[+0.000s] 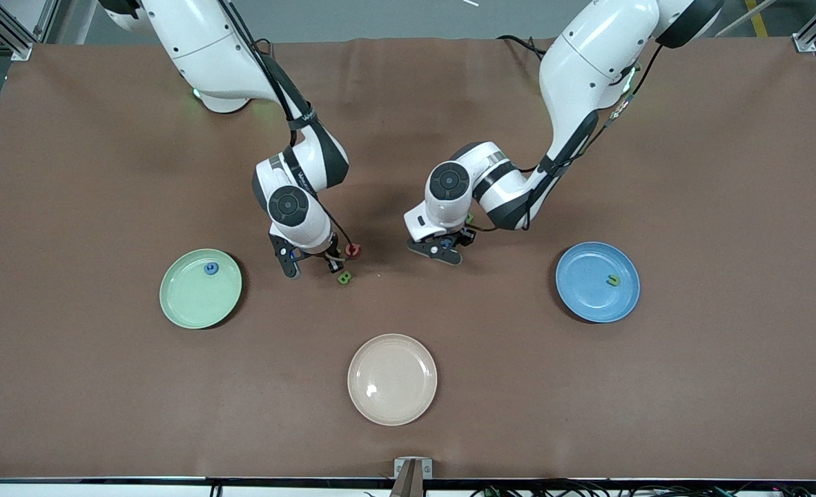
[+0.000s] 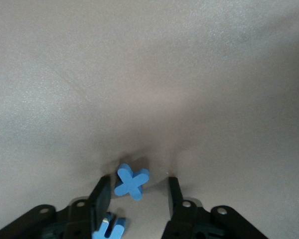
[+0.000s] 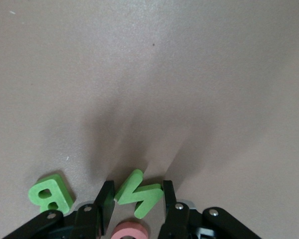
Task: Sort upper and lower case letters into plates
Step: 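Move the N to the green plate while the left gripper moves the x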
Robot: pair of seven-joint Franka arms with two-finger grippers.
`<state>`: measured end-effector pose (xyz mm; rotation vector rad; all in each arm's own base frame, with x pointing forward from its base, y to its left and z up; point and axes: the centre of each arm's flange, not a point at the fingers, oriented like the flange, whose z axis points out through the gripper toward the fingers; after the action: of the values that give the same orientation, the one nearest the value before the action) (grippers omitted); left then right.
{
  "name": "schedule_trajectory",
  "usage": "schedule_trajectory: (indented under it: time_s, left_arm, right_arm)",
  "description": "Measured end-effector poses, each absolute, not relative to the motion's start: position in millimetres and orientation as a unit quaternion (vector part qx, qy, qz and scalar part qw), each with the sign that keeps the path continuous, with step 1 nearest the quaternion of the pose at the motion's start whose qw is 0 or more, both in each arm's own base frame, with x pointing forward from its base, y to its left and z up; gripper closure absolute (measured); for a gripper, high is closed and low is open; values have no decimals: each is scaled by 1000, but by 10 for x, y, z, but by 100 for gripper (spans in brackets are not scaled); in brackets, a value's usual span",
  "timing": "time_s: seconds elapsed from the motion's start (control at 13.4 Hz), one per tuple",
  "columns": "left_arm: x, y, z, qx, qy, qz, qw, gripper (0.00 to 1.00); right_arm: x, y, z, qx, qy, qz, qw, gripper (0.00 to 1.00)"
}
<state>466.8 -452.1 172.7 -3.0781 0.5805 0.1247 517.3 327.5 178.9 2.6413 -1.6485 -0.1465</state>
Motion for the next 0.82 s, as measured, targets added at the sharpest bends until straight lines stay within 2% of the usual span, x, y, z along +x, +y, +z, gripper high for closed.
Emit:
schedule_trajectory:
  time_s: [0.07,0.22,0.3,0.37,0.45,0.82]
  left_arm:
    - [4668,-4522,1727,-982,185,40,3,51]
    - [4678,-4521,1740,-982,185,39,3,64]
    - [4679,-4520,1740,-982,185,39,3,64]
    - [4683,-4519,1745,-982,184,38,3,72]
    - [4682,-4519,1748,-982,185,38,3,75]
    - [4836,-4436,1890,-984,173,34,7,75]
  right_arm:
    - [5173,3275,1789,848,-528,-47,12,57]
    - [5174,3275,1790,848,-528,-47,12,57]
    - [5177,3272,1791,849,-526,-46,12,57]
    - [5191,3254,1794,852,-522,-45,12,57]
    - [5226,3209,1800,855,-517,-43,11,57]
    - [5581,2680,2082,892,-450,-42,4,57]
